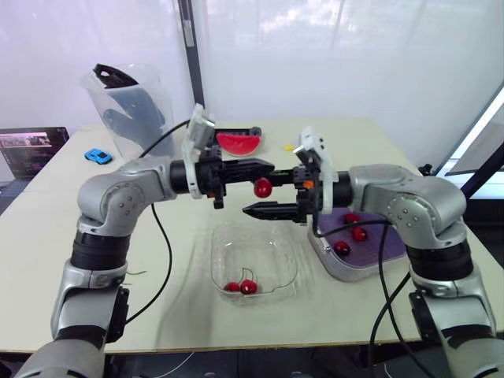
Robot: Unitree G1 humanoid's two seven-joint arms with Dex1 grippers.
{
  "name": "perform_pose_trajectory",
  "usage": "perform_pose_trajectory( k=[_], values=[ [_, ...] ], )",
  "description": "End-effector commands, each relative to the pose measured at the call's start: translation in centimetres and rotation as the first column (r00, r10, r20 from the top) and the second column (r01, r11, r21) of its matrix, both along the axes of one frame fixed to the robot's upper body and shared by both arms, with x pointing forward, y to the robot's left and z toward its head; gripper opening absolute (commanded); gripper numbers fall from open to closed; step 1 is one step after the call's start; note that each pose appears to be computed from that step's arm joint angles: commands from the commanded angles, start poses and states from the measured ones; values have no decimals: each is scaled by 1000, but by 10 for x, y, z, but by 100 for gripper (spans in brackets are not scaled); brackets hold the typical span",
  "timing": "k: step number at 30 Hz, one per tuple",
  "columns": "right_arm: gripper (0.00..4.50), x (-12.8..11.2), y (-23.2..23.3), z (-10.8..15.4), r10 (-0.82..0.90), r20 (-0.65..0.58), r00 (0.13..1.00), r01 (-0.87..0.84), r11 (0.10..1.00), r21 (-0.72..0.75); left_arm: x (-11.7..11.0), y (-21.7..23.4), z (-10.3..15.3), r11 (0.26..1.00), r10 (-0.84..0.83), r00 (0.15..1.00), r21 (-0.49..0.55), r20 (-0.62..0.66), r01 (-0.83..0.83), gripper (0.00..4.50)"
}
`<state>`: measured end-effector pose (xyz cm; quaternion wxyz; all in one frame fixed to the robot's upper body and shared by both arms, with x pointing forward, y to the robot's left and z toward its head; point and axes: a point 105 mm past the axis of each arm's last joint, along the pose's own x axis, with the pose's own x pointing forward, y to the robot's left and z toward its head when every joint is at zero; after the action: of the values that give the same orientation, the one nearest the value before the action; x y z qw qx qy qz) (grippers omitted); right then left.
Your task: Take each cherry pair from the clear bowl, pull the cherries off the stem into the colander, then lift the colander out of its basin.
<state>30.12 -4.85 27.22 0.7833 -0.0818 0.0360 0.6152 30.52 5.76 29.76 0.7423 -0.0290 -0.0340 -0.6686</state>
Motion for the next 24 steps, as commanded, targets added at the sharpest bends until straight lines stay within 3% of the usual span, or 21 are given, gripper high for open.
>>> perform_pose_trajectory(
  k=[1, 3, 6, 16, 20, 24],
  values=[
    [420, -2, 4, 12, -2, 56, 998, 1, 1000, 19, -4, 0, 10, 1000, -2, 999, -9, 50, 2, 0],
    [362, -1, 4, 10, -8, 55, 998, 8, 1000, 14, -4, 0, 11, 1000, 2, 999, -12, 52, -1, 0],
    [224, -1, 3, 9, -11, 67, 998, 11, 1000, 4, -4, 0, 11, 1000, 5, 999, -13, 51, -4, 0],
    [224, 0, -2, 7, -13, 71, 997, 14, 1000, -8, -2, 1, 10, 1000, 10, 999, -4, 49, -10, 0],
    [112, 1, -3, 6, -20, 78, 997, 21, 1000, -15, -2, 0, 11, 1000, 12, 999, -7, 49, -11, 0],
    [112, -1, -4, 5, -21, 81, 997, 22, 1000, -14, -1, 0, 12, 1000, 17, 998, -10, 54, -16, 0]
  ],
)
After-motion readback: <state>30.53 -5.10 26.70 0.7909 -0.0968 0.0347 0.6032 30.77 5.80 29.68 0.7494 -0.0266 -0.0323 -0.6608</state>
